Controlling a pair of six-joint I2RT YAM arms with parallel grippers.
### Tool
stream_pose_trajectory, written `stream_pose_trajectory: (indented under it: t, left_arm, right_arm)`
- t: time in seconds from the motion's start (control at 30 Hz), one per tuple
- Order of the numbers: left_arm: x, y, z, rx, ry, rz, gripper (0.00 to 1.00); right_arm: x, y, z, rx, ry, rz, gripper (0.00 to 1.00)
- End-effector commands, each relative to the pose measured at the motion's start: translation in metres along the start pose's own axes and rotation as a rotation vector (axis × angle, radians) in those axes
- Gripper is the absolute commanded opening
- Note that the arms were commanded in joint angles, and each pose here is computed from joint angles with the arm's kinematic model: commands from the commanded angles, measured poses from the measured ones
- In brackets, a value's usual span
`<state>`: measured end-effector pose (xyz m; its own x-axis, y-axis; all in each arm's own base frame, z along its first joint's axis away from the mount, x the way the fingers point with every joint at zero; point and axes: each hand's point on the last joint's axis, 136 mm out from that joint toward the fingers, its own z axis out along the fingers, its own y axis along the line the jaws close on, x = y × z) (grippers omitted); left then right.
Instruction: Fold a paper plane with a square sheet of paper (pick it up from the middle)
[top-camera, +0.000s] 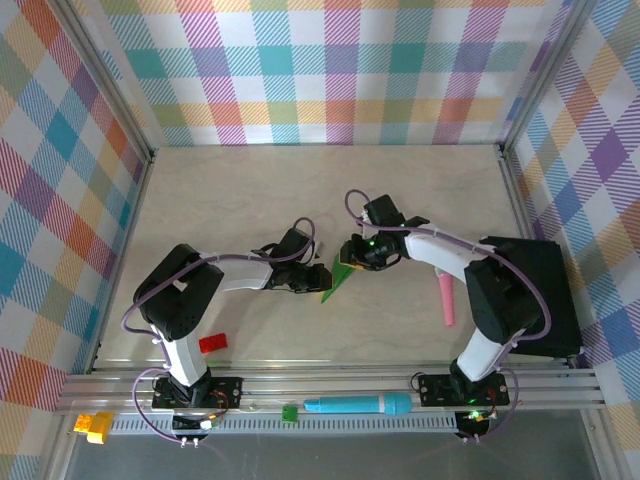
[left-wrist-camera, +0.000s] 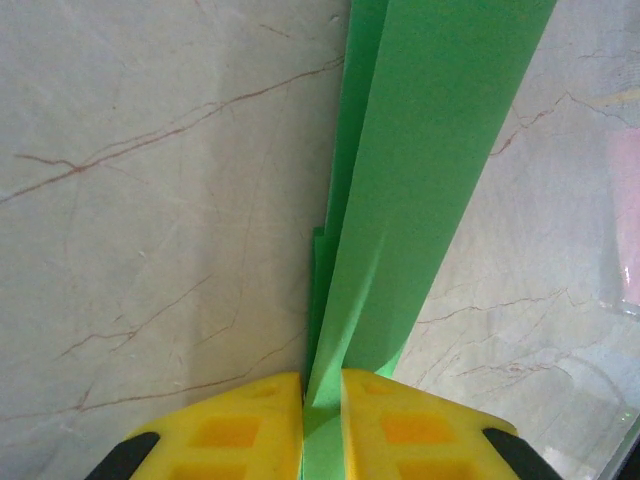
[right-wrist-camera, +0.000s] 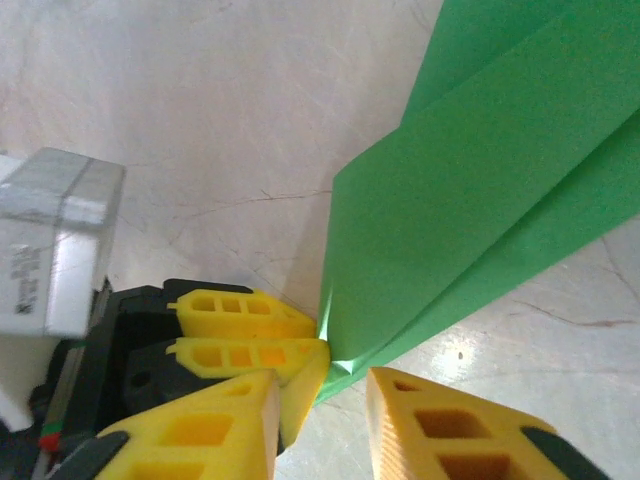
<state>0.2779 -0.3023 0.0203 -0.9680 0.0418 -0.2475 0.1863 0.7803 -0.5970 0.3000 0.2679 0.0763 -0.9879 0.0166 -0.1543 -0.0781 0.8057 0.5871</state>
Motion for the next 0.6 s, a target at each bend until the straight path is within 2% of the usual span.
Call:
stream_pose_trajectory:
  t: [0.0,0.2,0.57]
  left_arm:
    - [0.021,0.039,0.016,-0.133,0.059,-0.026,0.19]
    - [0.023,0.042,0.019,-0.141,0.068,-0.029,0.18]
    - [0.026,0.047,0.019,-0.172,0.088,-0.021,0.19]
  right_arm:
    - [-0.005,0.015,0.010,-0.053,0.022,0.000,0.25]
    - [-0.006,0.008,0.025,-0.033,0.051,0.022,0.20]
    - [-0.004,0.003,0.039,-0.018,0.092,0.028,0.20]
